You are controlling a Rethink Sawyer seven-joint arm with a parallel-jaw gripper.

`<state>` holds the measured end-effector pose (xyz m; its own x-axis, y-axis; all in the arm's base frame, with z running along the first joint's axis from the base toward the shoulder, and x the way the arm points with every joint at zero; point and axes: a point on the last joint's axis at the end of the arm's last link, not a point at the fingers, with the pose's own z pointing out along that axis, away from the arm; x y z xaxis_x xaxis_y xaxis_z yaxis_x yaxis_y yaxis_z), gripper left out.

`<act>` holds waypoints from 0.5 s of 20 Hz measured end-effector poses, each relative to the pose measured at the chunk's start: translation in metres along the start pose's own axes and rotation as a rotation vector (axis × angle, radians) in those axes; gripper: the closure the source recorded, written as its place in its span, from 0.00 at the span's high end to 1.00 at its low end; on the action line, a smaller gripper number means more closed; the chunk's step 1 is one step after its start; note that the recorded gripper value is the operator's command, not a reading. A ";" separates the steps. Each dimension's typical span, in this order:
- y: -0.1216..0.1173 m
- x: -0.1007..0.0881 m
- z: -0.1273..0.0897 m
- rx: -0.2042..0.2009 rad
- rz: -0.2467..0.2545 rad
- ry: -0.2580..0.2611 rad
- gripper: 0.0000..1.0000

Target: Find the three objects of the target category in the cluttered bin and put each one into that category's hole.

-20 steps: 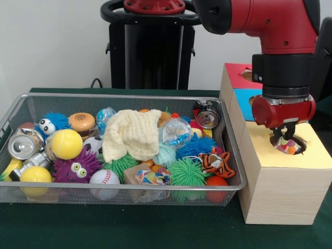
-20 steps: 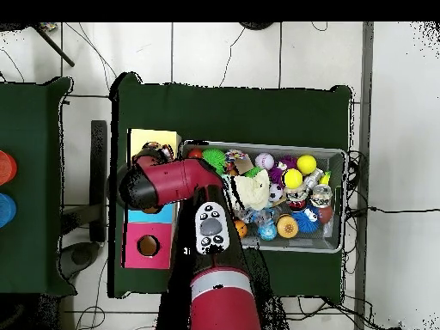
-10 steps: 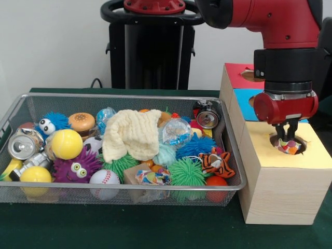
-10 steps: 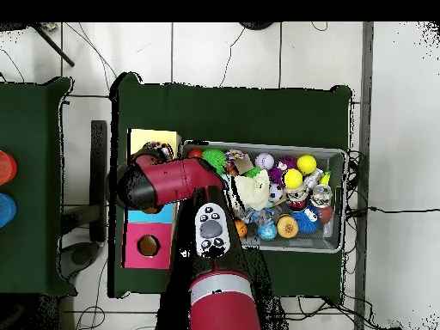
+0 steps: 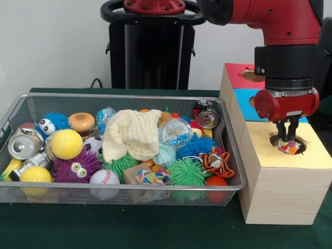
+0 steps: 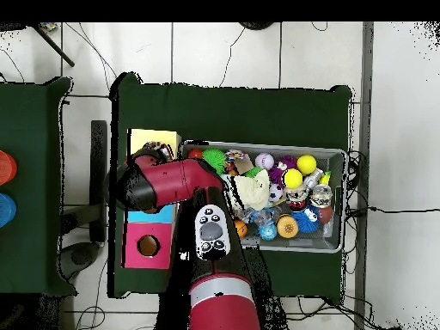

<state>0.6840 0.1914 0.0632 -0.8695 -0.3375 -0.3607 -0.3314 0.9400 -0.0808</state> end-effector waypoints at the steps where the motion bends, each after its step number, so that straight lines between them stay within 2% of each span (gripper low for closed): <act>1: 0.000 0.000 -0.001 0.000 0.000 0.001 0.00; 10: -0.001 -0.004 -0.009 0.002 -0.001 0.005 0.00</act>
<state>0.6845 0.1910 0.0727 -0.8708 -0.3390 -0.3562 -0.3318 0.9397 -0.0831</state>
